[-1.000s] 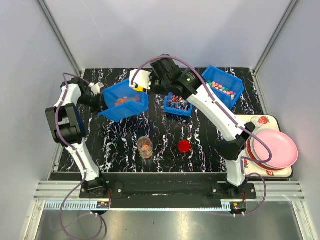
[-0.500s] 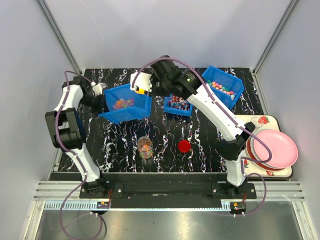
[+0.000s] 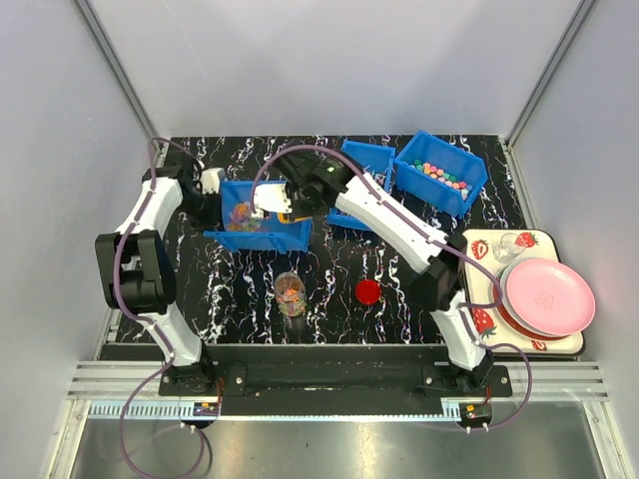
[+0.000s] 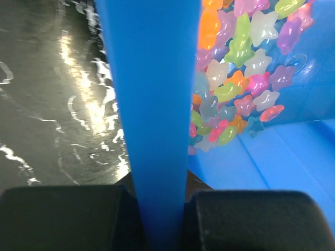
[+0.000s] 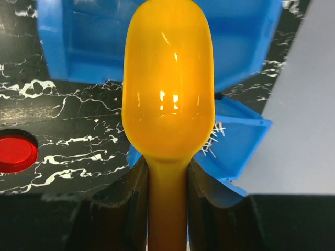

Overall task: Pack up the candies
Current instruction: Scoop the fake candies from the storage box.

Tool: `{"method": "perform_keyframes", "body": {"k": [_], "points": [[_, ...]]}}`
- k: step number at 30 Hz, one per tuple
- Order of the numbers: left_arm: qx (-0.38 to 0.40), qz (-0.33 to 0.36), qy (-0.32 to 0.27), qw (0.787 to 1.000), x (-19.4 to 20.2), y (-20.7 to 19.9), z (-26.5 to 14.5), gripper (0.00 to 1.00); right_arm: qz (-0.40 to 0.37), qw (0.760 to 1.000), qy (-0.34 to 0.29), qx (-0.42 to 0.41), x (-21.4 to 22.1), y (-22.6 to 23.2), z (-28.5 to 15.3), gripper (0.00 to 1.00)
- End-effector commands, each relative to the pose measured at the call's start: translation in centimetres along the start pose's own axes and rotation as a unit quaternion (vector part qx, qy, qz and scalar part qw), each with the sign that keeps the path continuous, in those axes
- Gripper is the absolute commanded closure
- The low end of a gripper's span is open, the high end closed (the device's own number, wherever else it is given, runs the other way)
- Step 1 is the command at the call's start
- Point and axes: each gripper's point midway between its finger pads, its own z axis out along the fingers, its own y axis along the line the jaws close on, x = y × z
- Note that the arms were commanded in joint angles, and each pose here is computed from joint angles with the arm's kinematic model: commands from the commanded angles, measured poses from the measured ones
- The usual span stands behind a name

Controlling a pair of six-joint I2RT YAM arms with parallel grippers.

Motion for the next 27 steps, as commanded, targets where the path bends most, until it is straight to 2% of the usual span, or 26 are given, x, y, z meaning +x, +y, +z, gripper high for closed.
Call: {"method": "perform_keyframes", "body": {"k": [1,9,14,27], "points": [[0.006,0.020,-0.062,0.998,-2.1,-1.6,-1.8,1.00,-0.044,0.999,0.028,-0.007,-0.1,0.0,0.5,1.00],[-0.015,0.047,-0.079,0.996,-2.1,-2.5,-2.0,1.00,-0.096,0.993,0.057,-0.038,0.0,0.9,4.1,1.00],[-0.015,0.062,-0.088,0.994,-2.2,-3.4,-2.2,1.00,-0.114,0.990,0.053,-0.063,-0.6,2.0,6.2,1.00],[-0.001,0.063,-0.102,0.993,-2.5,-4.2,-2.1,1.00,-0.112,0.990,-0.013,-0.088,-4.3,3.9,11.3,1.00]]}}
